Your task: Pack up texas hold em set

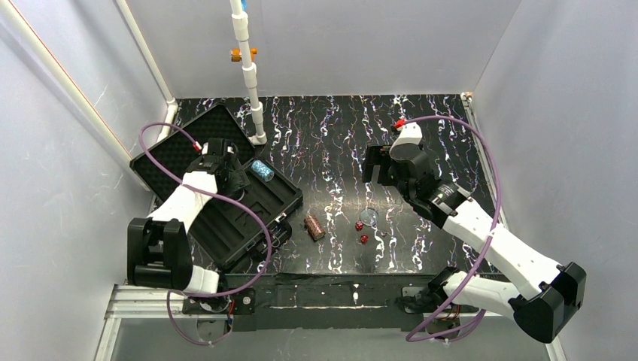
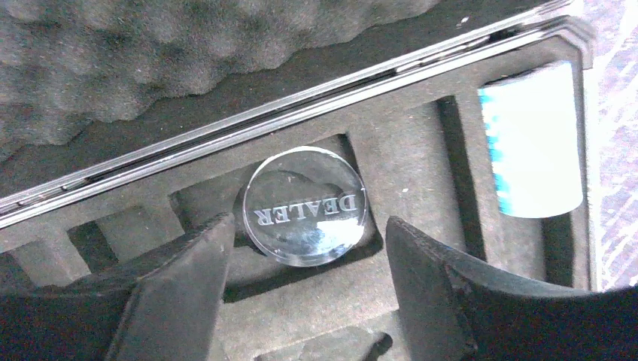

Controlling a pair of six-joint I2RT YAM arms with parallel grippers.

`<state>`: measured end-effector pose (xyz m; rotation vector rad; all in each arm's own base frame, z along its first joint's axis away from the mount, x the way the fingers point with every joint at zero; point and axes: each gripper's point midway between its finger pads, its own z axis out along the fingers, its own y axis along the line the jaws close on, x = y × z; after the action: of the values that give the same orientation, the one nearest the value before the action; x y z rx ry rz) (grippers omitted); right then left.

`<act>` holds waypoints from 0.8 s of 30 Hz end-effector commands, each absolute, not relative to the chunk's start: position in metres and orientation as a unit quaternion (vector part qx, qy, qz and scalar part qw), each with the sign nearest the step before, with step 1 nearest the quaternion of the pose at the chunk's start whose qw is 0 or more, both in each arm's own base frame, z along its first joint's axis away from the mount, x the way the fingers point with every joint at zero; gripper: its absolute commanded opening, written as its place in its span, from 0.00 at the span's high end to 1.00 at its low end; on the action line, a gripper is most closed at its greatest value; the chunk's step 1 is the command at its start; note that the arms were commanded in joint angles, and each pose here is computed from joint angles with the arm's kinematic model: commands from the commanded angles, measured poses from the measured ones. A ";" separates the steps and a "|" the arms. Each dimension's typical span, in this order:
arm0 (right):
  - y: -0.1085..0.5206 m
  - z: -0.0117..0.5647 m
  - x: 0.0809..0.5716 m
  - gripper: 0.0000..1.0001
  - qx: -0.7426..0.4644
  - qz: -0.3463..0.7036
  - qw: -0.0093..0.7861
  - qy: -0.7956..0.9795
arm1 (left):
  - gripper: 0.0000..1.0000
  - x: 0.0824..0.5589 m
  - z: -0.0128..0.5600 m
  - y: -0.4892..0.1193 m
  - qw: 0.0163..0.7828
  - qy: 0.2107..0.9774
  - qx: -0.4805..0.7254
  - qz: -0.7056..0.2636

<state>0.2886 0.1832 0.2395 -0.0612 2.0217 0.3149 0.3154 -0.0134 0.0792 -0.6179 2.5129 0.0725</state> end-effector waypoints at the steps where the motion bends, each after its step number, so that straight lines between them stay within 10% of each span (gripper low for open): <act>1: 0.190 0.248 0.293 0.02 -0.021 0.147 0.528 0.836 | 0.24 0.315 0.108 -0.011 0.308 0.924 -0.226 0.020; 24: 0.188 0.220 0.280 0.02 -0.027 0.135 0.477 0.868 | 0.14 0.275 0.193 -0.009 0.354 0.927 -0.121 0.013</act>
<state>0.2830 0.1868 0.2218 -0.0824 2.0941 0.3159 0.2925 -0.0099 0.1803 -0.4244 2.3731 0.0267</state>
